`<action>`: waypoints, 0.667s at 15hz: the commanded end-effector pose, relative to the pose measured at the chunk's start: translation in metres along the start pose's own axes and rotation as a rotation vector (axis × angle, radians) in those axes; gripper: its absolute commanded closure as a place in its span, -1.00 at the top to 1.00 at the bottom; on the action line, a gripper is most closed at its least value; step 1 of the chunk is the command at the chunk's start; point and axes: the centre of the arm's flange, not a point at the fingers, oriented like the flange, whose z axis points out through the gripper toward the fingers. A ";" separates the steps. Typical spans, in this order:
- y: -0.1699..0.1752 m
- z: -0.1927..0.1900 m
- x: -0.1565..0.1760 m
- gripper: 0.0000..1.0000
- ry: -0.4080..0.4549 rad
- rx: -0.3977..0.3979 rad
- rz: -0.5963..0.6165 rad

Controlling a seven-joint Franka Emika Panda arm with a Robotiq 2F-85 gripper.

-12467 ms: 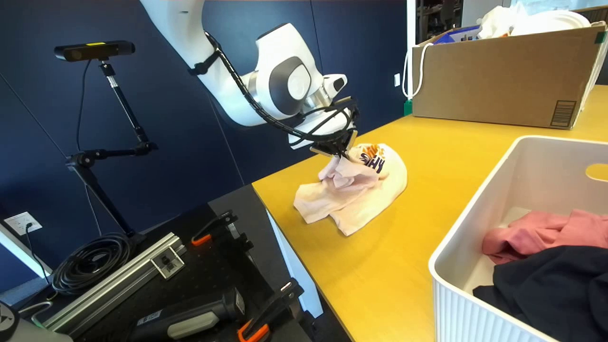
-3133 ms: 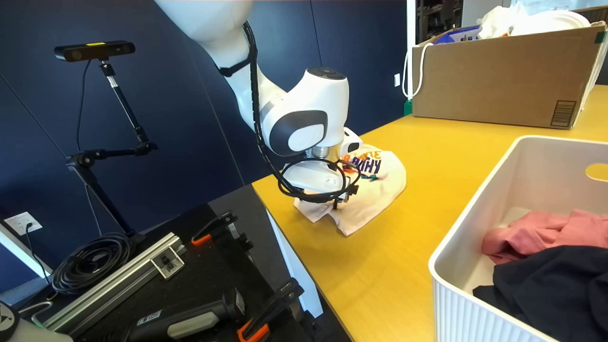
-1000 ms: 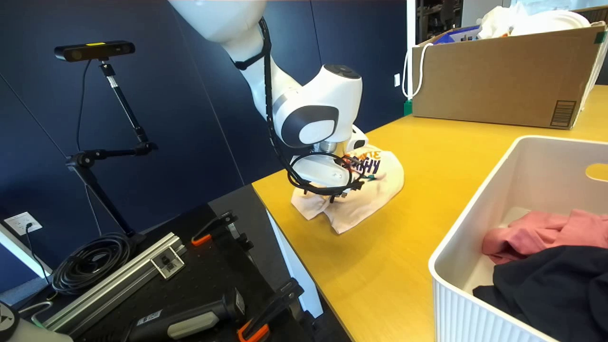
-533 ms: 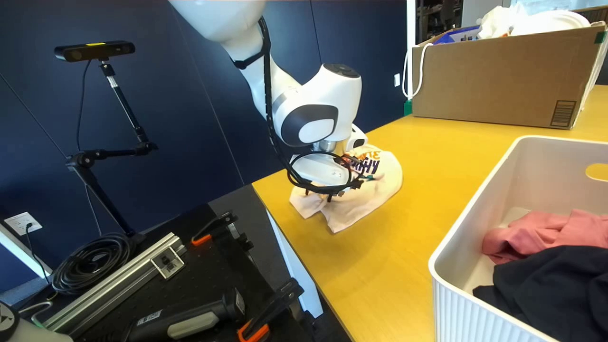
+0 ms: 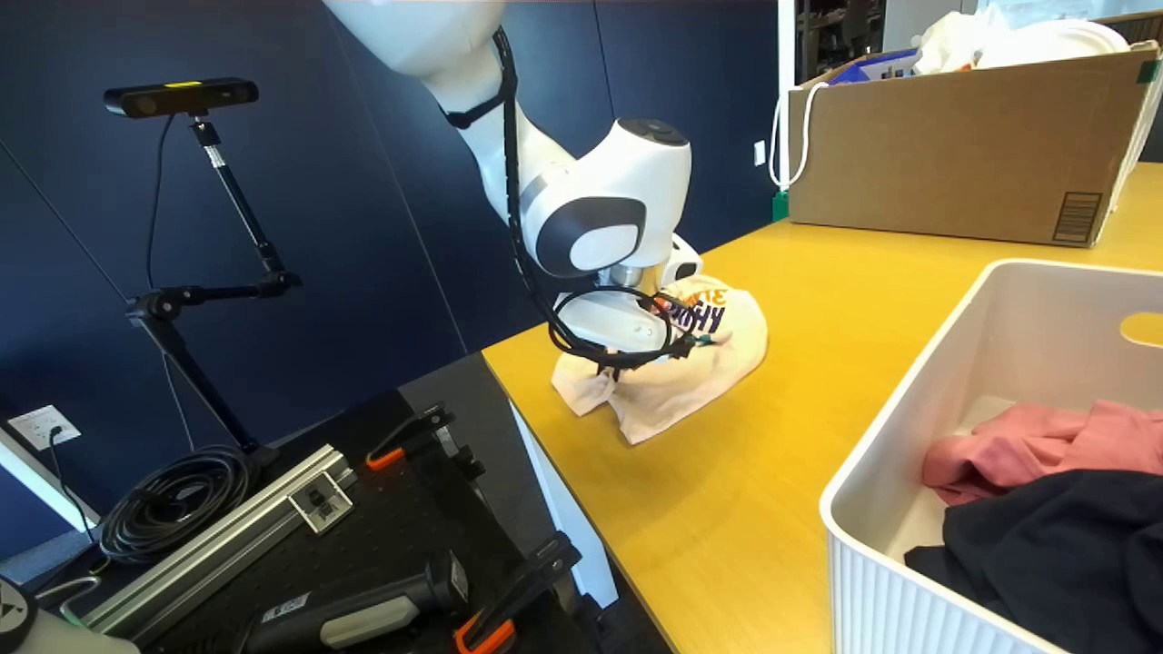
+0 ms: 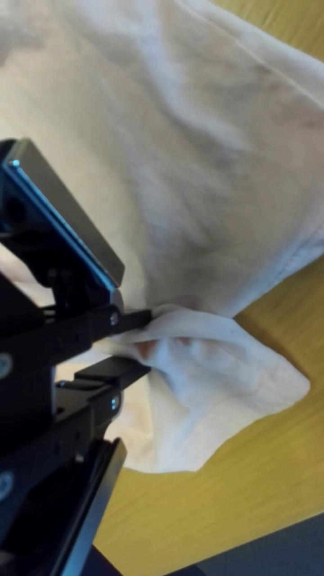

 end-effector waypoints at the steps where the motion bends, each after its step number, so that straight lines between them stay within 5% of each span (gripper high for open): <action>1: -0.007 -0.015 -0.003 -0.54 0.009 0.011 -0.005; 5: -0.010 -0.031 -0.007 -1.00 0.016 -0.002 -0.009; 10: -0.001 -0.023 0.000 -0.99 -0.025 0.006 0.006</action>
